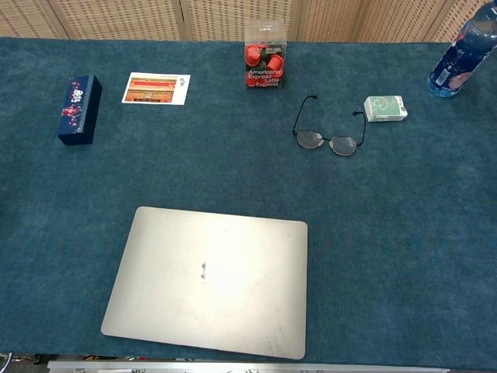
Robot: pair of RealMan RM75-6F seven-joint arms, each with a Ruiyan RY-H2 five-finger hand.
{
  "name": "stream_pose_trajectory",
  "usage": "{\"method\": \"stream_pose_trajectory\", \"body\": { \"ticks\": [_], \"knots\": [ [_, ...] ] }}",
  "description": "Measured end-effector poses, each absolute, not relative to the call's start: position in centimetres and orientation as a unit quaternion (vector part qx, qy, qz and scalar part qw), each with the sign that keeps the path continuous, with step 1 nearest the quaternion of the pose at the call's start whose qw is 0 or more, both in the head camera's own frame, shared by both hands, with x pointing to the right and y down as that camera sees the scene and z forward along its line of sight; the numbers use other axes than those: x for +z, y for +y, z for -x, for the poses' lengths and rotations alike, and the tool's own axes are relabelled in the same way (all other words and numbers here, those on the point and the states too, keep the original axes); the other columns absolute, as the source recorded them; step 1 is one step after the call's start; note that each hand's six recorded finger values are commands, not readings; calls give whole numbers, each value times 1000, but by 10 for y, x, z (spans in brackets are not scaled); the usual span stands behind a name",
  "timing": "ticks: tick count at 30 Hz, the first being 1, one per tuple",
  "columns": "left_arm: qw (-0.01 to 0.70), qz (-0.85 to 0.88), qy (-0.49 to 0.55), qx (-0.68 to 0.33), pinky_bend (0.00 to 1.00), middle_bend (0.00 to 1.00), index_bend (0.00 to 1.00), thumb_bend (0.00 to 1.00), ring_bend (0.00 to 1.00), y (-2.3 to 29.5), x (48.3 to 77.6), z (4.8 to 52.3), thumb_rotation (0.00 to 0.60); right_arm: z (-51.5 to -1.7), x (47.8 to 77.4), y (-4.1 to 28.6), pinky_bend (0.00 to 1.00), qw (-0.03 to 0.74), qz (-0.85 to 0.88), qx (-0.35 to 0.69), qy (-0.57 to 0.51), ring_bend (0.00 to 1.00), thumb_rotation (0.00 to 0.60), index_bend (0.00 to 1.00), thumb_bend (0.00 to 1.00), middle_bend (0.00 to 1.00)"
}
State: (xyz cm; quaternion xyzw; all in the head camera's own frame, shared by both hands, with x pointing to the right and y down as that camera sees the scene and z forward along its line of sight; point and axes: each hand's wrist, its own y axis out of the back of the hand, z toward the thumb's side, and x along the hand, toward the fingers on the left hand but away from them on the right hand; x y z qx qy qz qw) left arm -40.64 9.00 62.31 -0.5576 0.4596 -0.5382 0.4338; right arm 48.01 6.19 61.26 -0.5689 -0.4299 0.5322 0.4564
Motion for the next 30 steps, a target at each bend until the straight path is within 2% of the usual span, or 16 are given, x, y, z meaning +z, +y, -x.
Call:
{"method": "stream_pose_trajectory", "body": {
  "ticks": [11,22,26,30],
  "knots": [
    [431,557,463,-539,474,482,532,93,400,91,623,408,600,-480,610,61,467,458,567,530,-433,293,600,307,128,377],
    [429,559,461,-541,474,482,532,93,400,95,625,412,600,-460,612,49,467,478,582,504,-424,293,600,308,289,377],
    [427,559,461,-541,474,482,532,93,400,97,625,415,600,-447,618,40,467,487,588,493,-417,293,600,308,370,377],
    [424,558,465,-541,474,482,533,93,401,98,625,419,600,-434,625,31,467,493,593,489,-407,293,600,307,409,377]
  ]
}}
